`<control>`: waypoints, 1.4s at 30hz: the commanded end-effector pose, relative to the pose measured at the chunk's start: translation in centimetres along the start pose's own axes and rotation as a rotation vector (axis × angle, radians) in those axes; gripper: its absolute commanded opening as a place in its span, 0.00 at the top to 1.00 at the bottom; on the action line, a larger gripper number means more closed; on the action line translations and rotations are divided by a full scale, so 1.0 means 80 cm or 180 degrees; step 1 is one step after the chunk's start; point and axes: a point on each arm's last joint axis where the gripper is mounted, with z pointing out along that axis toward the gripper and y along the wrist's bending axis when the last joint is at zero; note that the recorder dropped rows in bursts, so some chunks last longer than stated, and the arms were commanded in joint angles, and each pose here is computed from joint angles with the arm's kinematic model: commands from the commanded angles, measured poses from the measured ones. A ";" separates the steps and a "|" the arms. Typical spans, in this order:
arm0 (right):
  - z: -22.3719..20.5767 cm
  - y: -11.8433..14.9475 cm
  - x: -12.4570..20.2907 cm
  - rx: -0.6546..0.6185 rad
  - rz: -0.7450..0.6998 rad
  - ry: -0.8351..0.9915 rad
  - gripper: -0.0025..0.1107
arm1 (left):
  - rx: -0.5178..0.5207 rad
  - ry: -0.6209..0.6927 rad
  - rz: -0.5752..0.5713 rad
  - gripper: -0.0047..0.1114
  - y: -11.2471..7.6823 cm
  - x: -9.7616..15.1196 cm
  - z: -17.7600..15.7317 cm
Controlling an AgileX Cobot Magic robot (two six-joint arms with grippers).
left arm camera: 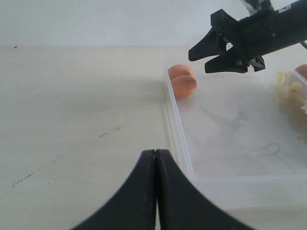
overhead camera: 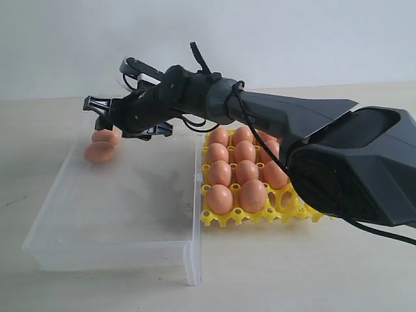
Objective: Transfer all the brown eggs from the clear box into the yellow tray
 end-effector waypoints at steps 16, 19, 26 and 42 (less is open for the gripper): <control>-0.002 0.017 0.035 0.0374 -0.0851 0.0657 0.49 | 0.0001 -0.0043 0.0003 0.96 0.000 -0.002 -0.001; -0.012 0.016 0.040 0.0518 -0.0968 0.0933 0.50 | 0.0001 -0.0043 0.0003 0.96 0.000 -0.002 -0.001; -0.037 0.008 0.053 0.0891 -0.1204 0.1668 0.55 | 0.0001 -0.0043 0.0003 0.96 0.000 -0.002 -0.001; -0.067 0.001 0.057 0.1224 -0.1569 0.2089 0.62 | 0.0001 -0.0043 0.0003 0.96 0.000 -0.002 -0.001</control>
